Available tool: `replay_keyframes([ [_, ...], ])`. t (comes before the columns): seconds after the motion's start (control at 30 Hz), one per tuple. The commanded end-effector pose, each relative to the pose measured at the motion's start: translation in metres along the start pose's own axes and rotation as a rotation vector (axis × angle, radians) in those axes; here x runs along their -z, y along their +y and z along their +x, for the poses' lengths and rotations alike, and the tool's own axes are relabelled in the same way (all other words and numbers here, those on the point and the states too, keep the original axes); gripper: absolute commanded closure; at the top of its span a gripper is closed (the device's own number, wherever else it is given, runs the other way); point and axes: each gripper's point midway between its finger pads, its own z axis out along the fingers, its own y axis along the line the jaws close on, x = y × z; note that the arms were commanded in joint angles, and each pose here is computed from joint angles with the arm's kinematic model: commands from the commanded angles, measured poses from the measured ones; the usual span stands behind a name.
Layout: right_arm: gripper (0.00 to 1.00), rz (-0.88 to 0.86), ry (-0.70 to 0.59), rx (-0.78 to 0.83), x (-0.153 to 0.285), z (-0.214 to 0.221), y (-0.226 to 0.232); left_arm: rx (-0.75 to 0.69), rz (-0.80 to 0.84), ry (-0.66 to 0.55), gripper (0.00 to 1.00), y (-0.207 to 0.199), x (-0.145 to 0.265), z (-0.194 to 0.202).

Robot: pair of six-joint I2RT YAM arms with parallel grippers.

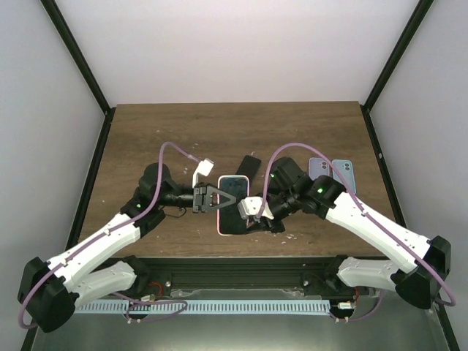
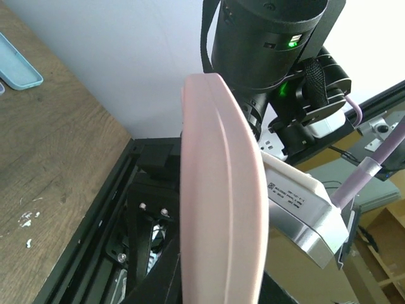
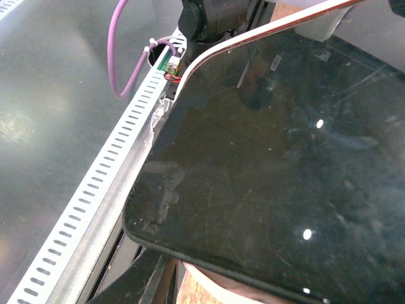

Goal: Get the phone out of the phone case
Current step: Remove the phone case from the phone.

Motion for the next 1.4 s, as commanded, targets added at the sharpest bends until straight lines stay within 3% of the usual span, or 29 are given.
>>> replay_keyframes([
  [0.0, 0.78, 0.169, -0.114, 0.145, 0.005, -0.031, -0.049, 0.016, 0.054, -0.003, 1.0, -0.021, -0.001, -0.003],
  [0.47, 0.78, 0.193, -0.244, 0.025, 0.027, -0.03, -0.078, 0.013, 0.073, 0.004, 1.0, -0.02, -0.001, 0.002],
  [1.0, 0.73, 0.197, -0.348, -0.256, 0.04, -0.037, -0.118, 0.021, 0.047, 0.025, 1.0, -0.001, -0.002, 0.017],
  [1.37, 0.68, 0.062, -0.437, -0.424, 0.051, -0.044, -0.131, 0.031, 0.037, 0.066, 1.0, 0.015, -0.014, 0.034],
])
